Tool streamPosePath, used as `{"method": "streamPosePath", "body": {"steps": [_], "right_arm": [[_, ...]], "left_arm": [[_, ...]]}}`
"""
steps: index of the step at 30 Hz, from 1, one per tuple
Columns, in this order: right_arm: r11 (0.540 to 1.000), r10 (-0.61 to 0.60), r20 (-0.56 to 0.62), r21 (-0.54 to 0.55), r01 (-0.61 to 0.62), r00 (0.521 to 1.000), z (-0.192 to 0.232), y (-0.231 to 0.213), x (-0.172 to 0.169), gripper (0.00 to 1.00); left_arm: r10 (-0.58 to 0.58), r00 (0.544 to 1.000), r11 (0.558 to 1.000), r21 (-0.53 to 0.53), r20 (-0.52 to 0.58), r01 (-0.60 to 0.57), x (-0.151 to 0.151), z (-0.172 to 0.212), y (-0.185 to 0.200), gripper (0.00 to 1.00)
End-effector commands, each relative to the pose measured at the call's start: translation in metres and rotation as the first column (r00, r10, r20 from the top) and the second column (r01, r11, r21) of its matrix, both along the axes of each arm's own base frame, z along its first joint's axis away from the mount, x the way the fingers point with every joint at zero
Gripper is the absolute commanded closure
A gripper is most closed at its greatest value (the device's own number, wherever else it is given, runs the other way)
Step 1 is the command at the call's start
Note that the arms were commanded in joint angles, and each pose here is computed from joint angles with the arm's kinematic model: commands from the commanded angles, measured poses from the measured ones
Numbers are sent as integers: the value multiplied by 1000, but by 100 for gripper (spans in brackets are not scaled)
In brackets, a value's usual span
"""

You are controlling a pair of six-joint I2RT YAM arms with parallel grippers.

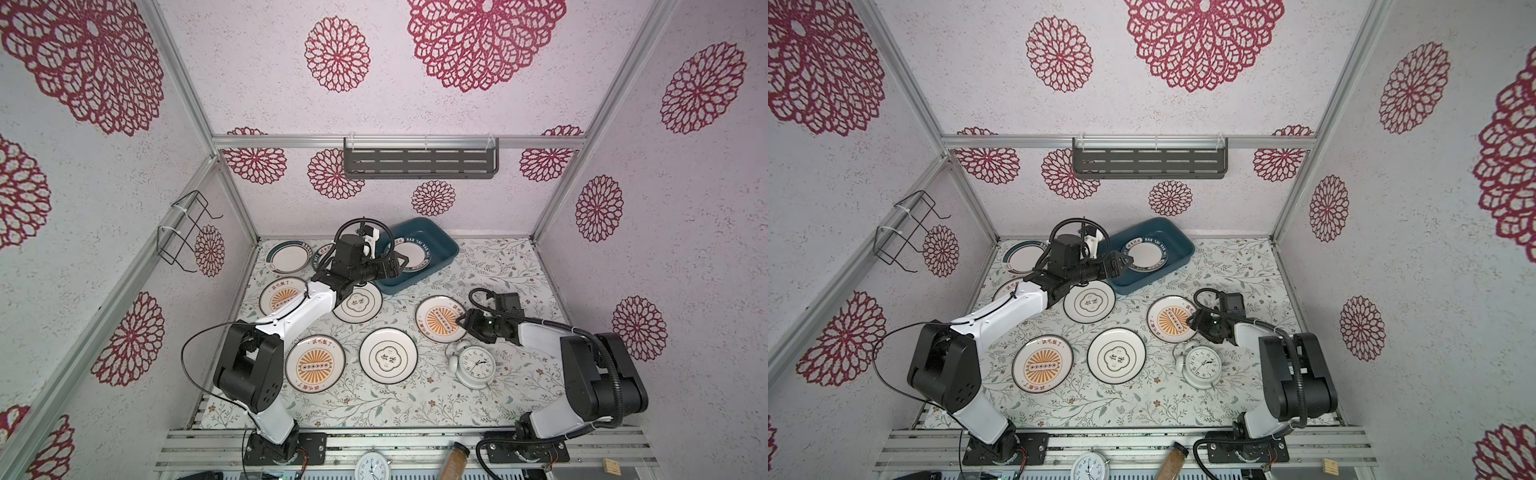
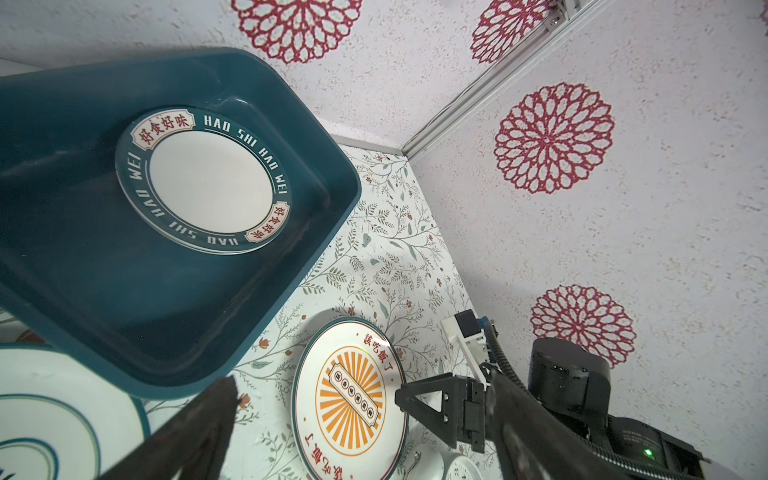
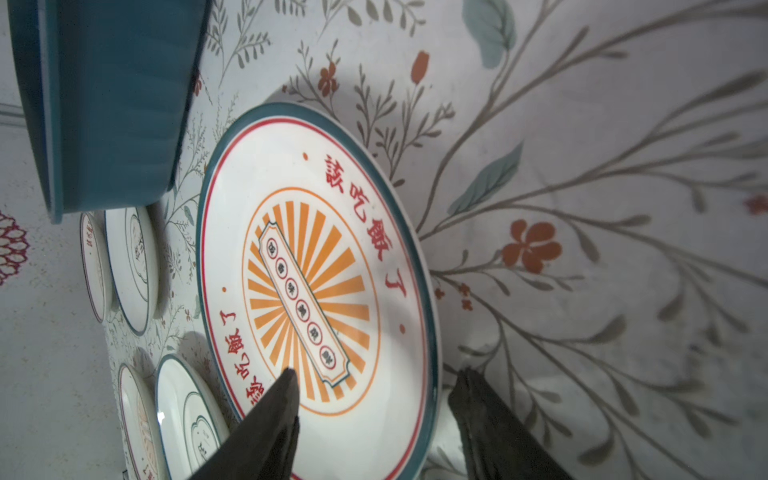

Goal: Place the plates into the plastic bin on the countertop
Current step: 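Grasp the orange sunburst plate's edge with right gripper and tilt it up, then lift the sunburst plate toward the left gripper, which grasps its rim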

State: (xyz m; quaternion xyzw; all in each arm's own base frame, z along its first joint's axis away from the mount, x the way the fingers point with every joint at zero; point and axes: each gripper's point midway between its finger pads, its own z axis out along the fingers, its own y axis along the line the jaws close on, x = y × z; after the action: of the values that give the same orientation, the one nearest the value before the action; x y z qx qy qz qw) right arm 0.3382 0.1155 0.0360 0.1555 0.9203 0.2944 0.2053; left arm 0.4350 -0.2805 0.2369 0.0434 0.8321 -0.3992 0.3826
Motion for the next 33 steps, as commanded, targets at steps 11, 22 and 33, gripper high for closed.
{"method": "streamPosePath", "body": {"steps": [11, 22, 33], "right_arm": [[998, -51, -27, 23, 52, 998, -13, -5, 10, 95], [997, -75, 54, 14, 74, 996, 26, -10, 22, 100], [985, -170, 257, 3, 175, 951, 134, -50, 28, 100]], "left_arm": [[-2, 997, 1000, -6, 79, 3, 0, 32, 1, 3], [15, 997, 1000, 23, 75, -17, -2, 32, 8, 3], [-57, 998, 998, 25, 15, 57, -5, 20, -2, 3]]}}
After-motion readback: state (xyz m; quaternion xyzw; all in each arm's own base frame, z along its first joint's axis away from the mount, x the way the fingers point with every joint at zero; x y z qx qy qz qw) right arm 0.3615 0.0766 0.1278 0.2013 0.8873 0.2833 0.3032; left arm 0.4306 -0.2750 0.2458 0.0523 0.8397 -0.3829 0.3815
